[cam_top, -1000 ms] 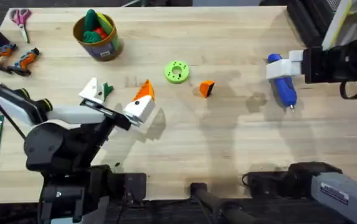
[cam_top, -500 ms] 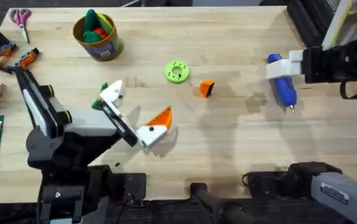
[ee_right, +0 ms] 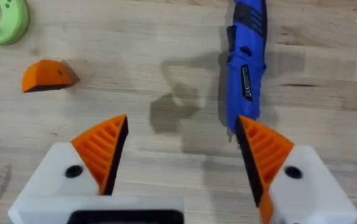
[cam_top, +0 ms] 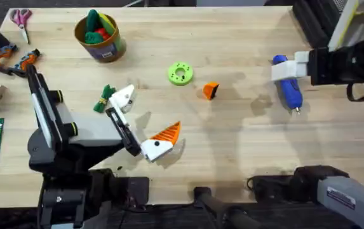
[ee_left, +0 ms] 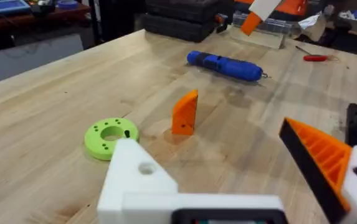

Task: Pick up the gripper from the table and insert it into the empty holder that is missing its gripper. Then pick up a screw, insert it into the mounting hole, and use the screwdriver to tighten it. Finally, clean up the table by picking up the vegetable and placing it into the bucket.

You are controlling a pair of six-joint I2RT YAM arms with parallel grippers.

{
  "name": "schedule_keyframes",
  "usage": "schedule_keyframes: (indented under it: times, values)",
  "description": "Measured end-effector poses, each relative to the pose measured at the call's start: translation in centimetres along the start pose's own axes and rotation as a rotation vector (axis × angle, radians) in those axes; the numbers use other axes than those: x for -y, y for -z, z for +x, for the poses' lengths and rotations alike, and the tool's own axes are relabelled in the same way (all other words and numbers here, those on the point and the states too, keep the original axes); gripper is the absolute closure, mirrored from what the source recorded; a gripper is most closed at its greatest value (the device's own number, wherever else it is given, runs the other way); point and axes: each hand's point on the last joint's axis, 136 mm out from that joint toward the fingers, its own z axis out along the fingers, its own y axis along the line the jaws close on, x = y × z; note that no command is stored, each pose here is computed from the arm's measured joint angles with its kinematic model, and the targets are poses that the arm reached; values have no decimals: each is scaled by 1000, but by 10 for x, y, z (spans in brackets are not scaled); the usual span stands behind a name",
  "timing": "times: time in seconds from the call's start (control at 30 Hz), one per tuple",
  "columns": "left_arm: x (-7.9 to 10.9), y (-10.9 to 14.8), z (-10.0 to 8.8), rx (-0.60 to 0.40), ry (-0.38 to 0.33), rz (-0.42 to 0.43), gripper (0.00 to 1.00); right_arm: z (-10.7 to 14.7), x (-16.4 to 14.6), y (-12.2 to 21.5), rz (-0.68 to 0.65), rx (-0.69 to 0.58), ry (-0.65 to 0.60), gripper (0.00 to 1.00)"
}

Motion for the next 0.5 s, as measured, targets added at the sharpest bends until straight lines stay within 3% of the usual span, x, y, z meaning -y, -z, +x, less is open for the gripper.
schedule_keyframes:
  times: [0.5]
  values:
    - [3, 0, 1, -1, 3, 20, 15, 0, 0, 0, 0, 0, 0, 8]
